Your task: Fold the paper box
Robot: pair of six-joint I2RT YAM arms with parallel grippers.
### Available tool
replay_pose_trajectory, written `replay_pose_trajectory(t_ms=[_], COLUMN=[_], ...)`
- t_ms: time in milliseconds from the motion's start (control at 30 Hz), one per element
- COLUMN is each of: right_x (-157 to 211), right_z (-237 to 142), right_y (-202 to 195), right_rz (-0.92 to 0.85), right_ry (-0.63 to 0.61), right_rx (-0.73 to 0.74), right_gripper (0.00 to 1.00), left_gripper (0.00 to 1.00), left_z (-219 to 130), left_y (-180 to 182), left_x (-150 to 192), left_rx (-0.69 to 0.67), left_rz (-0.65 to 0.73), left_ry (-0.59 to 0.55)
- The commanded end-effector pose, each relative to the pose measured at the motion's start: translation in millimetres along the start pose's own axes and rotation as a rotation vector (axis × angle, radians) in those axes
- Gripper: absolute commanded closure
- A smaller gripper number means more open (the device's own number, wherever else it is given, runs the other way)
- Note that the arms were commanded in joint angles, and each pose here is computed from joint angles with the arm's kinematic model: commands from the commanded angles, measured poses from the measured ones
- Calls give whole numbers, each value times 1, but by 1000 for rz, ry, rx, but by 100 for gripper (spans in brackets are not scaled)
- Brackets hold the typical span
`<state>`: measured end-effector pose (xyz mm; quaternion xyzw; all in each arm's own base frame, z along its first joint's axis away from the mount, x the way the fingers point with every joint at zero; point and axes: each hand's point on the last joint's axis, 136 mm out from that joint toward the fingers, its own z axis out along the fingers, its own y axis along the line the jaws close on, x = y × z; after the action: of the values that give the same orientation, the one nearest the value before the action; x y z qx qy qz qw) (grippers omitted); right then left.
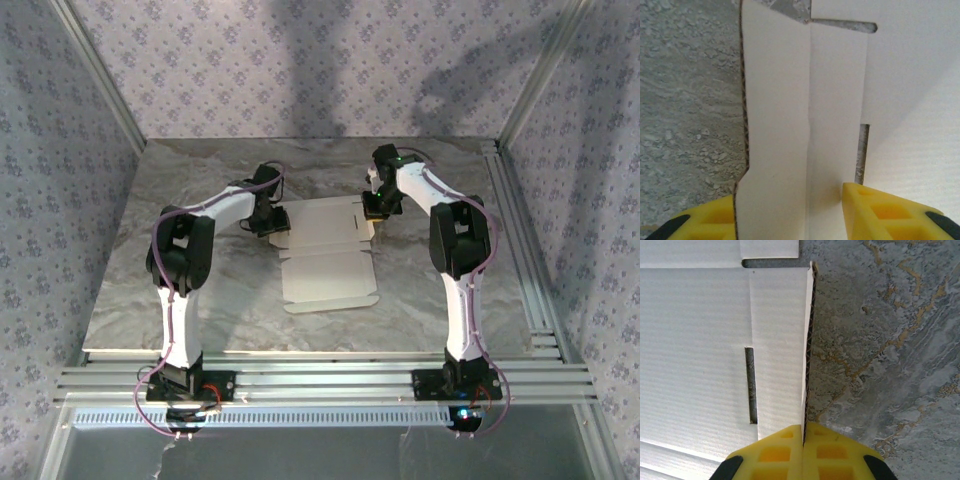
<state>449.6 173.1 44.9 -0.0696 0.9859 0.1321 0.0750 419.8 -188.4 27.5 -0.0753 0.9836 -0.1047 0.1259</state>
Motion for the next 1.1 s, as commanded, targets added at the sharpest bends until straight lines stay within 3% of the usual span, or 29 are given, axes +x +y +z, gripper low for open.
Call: replay_pose_trajectory(t_ms=[0,533,600,800,933,1000,1067], right_x=[2,4,4,1,-6,-11,-15], right_z=[-2,0,-1,-8,-25,-45,-71], right_y=[2,6,8,14,17,17,15], right_rz=[-18,-20,-23,-24,-21,3,34], right_ry=[16,23,21,0,-57,-111,-182], right_rx=[-1,-10,-11,-15,-24,-36,-42], right_gripper=[100,100,100,100,100,99,82], left_gripper=[58,94,100,100,100,100,100], left_z=[-15,-7,-8,-13,-27,-46,-72], left_y=[20,13,14,25,26,16,-4], left_x=[-4,-3,-3,0,-12,-23,-34], left_rx=[-65,-27,-57,-289,-308,-255,-211], left_rz=[-11,-22,-15,39,18,53,146], left_ry=[-16,5,9,11,-87,-205,-370])
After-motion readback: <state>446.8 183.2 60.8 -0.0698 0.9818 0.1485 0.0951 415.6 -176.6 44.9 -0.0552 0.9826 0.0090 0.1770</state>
